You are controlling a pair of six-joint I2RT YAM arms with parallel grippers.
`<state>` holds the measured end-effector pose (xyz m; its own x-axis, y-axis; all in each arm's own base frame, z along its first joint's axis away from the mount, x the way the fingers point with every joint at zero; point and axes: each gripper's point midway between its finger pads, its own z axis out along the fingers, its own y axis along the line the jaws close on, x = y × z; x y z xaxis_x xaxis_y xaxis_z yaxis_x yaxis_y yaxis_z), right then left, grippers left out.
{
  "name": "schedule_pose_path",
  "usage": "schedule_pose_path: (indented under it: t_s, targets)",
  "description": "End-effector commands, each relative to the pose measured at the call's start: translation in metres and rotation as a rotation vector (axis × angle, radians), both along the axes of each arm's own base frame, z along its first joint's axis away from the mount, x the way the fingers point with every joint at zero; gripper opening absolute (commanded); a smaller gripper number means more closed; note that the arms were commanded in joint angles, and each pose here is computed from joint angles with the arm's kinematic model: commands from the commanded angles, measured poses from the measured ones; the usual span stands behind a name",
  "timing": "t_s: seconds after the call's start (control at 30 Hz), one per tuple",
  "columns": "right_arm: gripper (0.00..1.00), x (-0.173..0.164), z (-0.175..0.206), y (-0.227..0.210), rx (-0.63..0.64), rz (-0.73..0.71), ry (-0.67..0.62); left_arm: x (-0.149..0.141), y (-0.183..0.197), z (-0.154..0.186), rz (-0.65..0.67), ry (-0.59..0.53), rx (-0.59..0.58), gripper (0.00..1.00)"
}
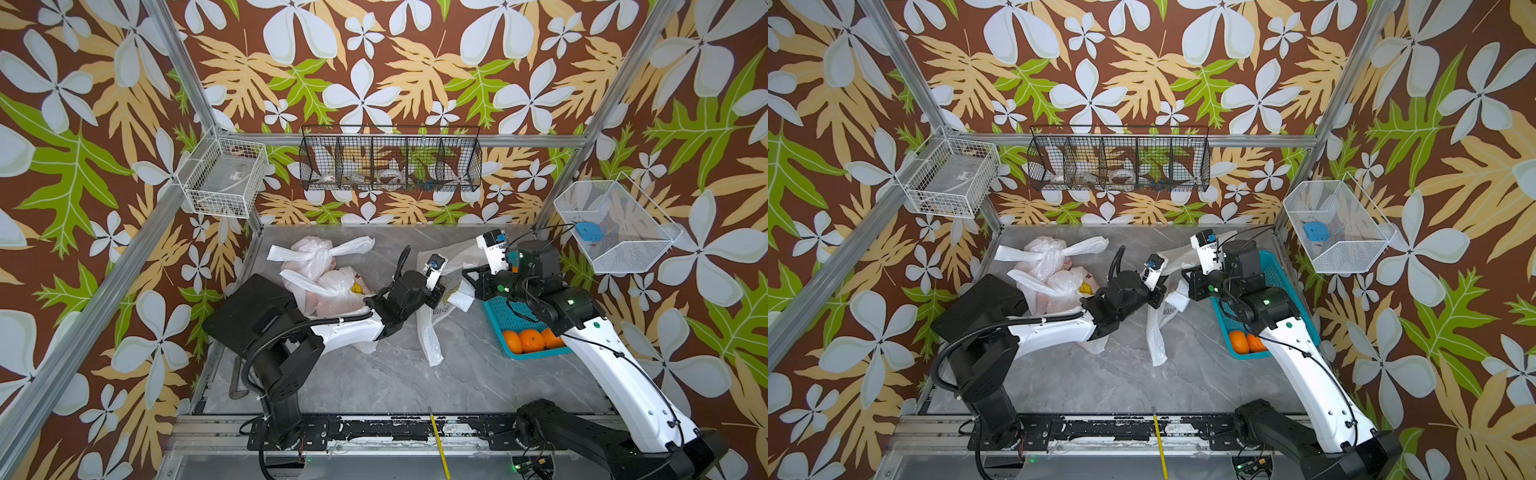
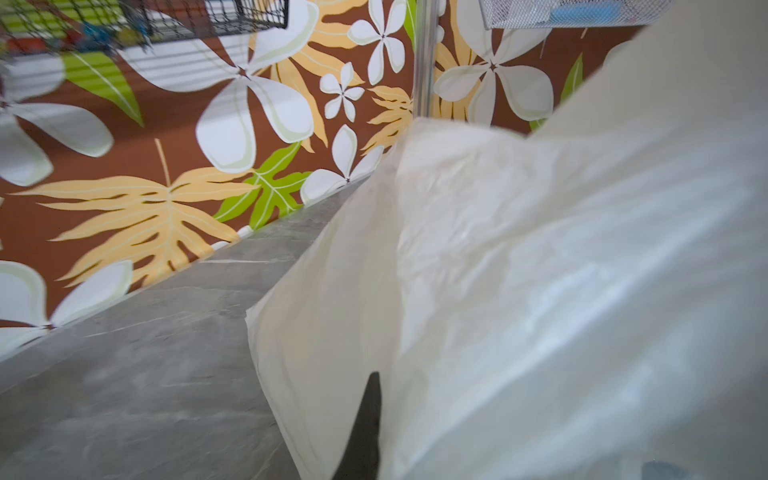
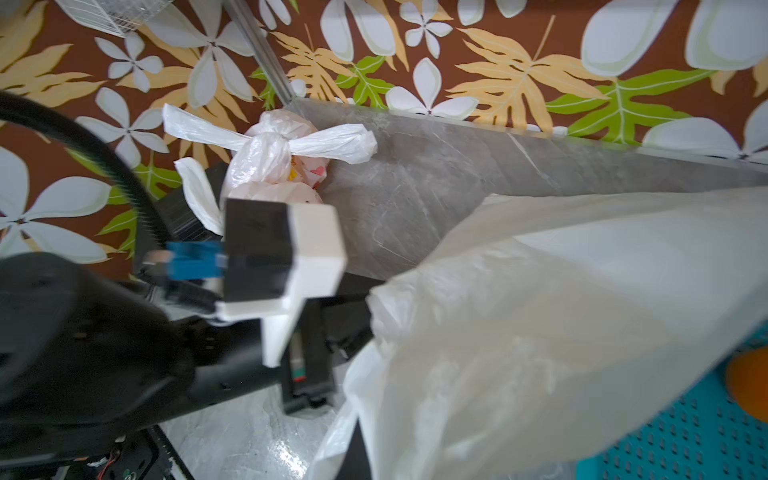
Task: Place the oranges into plastic bags & tie knots
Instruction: Open the plastic bag at the center of the board.
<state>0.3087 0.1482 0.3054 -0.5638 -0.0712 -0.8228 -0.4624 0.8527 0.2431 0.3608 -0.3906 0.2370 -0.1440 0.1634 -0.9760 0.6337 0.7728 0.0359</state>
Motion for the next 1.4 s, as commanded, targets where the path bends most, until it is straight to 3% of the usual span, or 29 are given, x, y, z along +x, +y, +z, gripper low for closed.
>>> schedule_pose_path:
  t_s: [0.0,0.13,0.3,0.37,0.47,0.6,0.77,0.87,1.07,1.37]
  targets:
    - [0.00,0.011,-0.002,-0.024,-0.068,-0.060,-0.019,-0.007,0.023,0.016,0.037,0.021,0.110,0.00]
    - [0.00,0.032,0.002,-0.039,-0.113,-0.069,-0.057,-0.026,0.037,0.039,0.022,0.156,0.181,0.00]
    - [0.08,0.059,-0.008,-0.048,-0.119,-0.076,-0.018,-0.037,0.030,0.039,-0.021,0.355,0.268,0.00]
    - [0.18,0.061,-0.010,-0.051,-0.111,-0.085,-0.006,-0.037,0.021,0.028,-0.038,0.428,0.295,0.00]
    - [0.43,0.058,-0.007,-0.067,-0.124,-0.145,-0.012,-0.026,0.011,0.013,-0.042,0.483,0.336,0.00]
    - [0.72,0.042,0.011,-0.088,-0.084,-0.195,-0.034,0.010,0.009,0.008,0.005,0.540,0.319,0.00]
    - [0.91,0.033,0.009,-0.127,0.000,-0.354,-0.035,0.040,0.007,0.009,0.011,0.563,0.267,0.00]
    - [0.93,0.039,-0.023,-0.153,0.051,-0.464,0.033,0.050,0.010,0.008,0.011,0.596,0.230,0.00]
    - [0.99,0.068,-0.109,-0.192,-0.077,-0.670,0.179,0.058,0.022,0.012,0.011,0.613,0.224,0.00]
    - [1.00,0.134,-0.193,-0.218,-0.242,-0.749,0.286,0.057,0.026,0.016,0.007,0.608,0.223,0.00]
